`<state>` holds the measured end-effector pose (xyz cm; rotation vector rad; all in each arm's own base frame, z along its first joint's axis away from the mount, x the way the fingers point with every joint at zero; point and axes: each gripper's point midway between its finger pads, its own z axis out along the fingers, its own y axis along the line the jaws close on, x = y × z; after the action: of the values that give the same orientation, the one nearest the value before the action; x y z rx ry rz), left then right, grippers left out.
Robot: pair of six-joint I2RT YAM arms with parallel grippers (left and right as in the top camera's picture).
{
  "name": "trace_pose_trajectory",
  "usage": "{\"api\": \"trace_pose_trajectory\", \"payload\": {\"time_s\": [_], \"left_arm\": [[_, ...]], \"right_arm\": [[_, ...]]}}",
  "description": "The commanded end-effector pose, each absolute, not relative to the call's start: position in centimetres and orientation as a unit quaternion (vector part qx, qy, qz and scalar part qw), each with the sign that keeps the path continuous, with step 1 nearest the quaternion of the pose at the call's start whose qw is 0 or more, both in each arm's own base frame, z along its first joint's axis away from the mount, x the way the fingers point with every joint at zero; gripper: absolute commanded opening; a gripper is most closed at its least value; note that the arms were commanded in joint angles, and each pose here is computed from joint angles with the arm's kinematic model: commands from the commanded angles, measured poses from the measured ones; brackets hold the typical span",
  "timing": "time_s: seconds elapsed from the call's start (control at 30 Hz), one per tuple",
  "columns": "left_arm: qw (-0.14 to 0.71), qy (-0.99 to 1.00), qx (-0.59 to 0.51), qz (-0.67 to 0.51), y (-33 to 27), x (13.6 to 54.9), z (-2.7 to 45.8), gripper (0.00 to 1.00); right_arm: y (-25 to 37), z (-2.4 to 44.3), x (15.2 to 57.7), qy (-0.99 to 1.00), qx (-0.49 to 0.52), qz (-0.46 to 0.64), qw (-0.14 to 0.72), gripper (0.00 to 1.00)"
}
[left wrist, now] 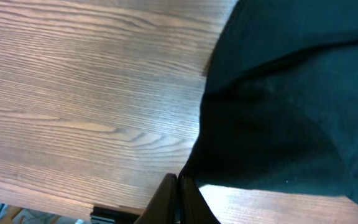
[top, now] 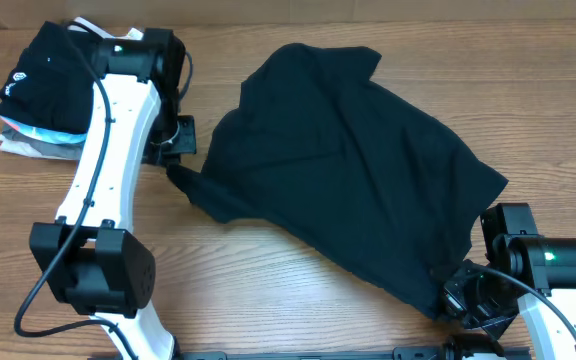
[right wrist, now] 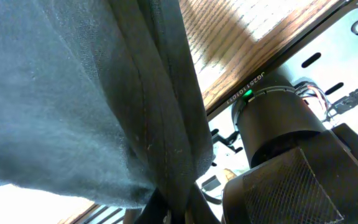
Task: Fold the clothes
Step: 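Lower the shirt flat, right gripper pulling its corner toward front-right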
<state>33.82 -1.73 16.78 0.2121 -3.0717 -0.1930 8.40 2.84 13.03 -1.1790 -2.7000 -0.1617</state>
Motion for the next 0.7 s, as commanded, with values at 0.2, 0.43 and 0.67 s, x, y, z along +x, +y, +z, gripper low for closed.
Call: {"api": "trace_pose_trajectory", "payload": {"time_s": [0.2,0.43,0.67], "left_arm": [[0.065,-0.995,0.043,-0.06,-2.4,31.5,15.6,0.04],[0.096,-0.993,0.036,-0.064,-2.3,30.2,14.8,0.04],[0.124,-0.991,0.036,-0.039,-3.4,29.0,12.8,0.04]], "right_arm": [[3.0,13.1,8.4,-0.917,-0.384,-0.06,0.089,0.11],[3.0,13.1,8.5,-0.917,-0.384,-0.061,0.087,0.13],[3.0,13.0,9.2,-0.918,-0.383,-0.067,0.073,0.13]]}}
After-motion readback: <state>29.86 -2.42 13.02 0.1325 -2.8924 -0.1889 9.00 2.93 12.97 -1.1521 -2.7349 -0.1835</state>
